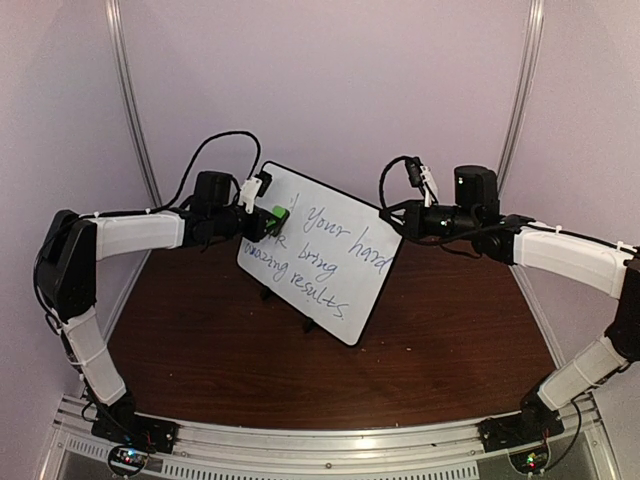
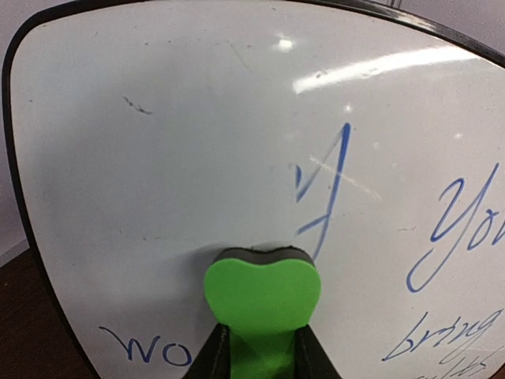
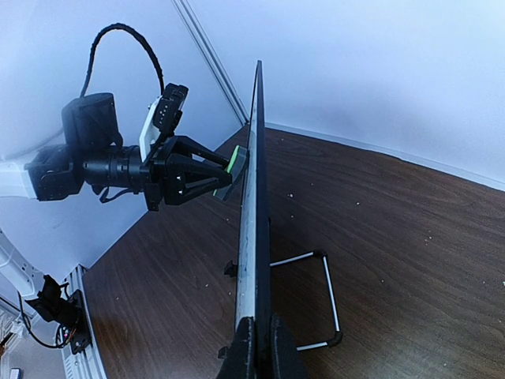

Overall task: Erase the whiteboard
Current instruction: Erase the center of the whiteboard.

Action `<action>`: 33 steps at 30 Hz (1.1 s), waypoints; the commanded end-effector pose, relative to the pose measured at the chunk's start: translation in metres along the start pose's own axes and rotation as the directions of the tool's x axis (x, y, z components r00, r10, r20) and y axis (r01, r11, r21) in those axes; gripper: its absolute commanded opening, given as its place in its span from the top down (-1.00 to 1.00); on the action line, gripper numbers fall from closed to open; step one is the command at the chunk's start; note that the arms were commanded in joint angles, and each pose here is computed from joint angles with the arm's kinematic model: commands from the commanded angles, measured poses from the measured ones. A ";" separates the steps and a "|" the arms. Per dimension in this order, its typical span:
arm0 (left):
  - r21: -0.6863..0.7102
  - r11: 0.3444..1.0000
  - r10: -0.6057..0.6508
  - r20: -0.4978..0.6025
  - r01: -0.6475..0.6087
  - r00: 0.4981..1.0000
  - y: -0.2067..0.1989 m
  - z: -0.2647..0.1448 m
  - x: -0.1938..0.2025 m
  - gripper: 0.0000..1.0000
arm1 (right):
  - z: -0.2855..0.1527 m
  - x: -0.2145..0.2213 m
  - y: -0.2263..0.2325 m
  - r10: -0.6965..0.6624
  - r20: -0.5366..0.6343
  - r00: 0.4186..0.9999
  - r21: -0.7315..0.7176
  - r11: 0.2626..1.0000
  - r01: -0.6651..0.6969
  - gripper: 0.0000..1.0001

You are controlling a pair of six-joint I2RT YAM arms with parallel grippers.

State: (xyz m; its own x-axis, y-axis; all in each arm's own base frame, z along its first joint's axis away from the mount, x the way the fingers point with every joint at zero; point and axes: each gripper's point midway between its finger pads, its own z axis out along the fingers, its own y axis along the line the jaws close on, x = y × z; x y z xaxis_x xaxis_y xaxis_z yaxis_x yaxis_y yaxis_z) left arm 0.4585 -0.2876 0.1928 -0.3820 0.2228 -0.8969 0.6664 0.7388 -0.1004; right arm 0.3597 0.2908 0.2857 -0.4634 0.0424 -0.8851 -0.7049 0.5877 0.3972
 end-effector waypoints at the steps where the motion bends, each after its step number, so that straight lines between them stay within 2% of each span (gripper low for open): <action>1: 0.000 1.000 -0.006 -0.029 0.006 1.000 -0.006 0.008 0.005 0.66 | 0.004 0.023 0.051 -0.118 -0.076 0.990 -0.237 0.967 0.097 1.00; 5: 0.010 1.000 0.020 0.021 -0.020 1.000 -0.006 0.011 -0.030 0.65 | 0.004 0.023 0.051 -0.118 -0.076 0.990 -0.237 0.967 0.097 1.00; 10: 0.025 0.999 0.030 0.046 -0.031 0.998 -0.008 0.016 -0.055 0.65 | 0.002 0.022 0.051 -0.119 -0.075 0.990 -0.232 0.968 0.099 1.00; 13: 0.033 0.999 0.021 0.024 -0.022 0.999 -0.010 0.017 -0.046 0.65 | 0.002 0.023 0.051 -0.120 -0.076 0.990 -0.231 0.968 0.100 1.00; 25: 0.016 0.998 -0.053 -0.130 0.055 0.990 -0.023 0.005 0.047 0.67 | 0.004 0.024 0.051 -0.117 -0.081 0.990 -0.234 0.968 0.095 1.00; 29: 0.002 0.999 -0.051 -0.105 0.051 0.993 -0.020 0.006 0.044 0.67 | 0.004 0.024 0.052 -0.118 -0.079 0.990 -0.239 0.966 0.096 1.00; 33: -0.026 0.999 -0.025 -0.057 0.024 0.998 -0.015 0.005 0.015 0.66 | 0.004 0.024 0.052 -0.117 -0.080 0.990 -0.239 0.966 0.095 1.00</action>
State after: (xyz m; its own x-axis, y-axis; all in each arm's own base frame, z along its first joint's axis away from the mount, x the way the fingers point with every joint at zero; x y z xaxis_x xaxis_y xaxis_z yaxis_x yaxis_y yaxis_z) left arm 0.4382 -0.2926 0.1722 -0.4437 0.2370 -0.8643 0.6532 0.7458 -0.1308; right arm 0.3602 0.2908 0.2847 -0.4674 0.0434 -0.8830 -0.7017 0.5893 0.4004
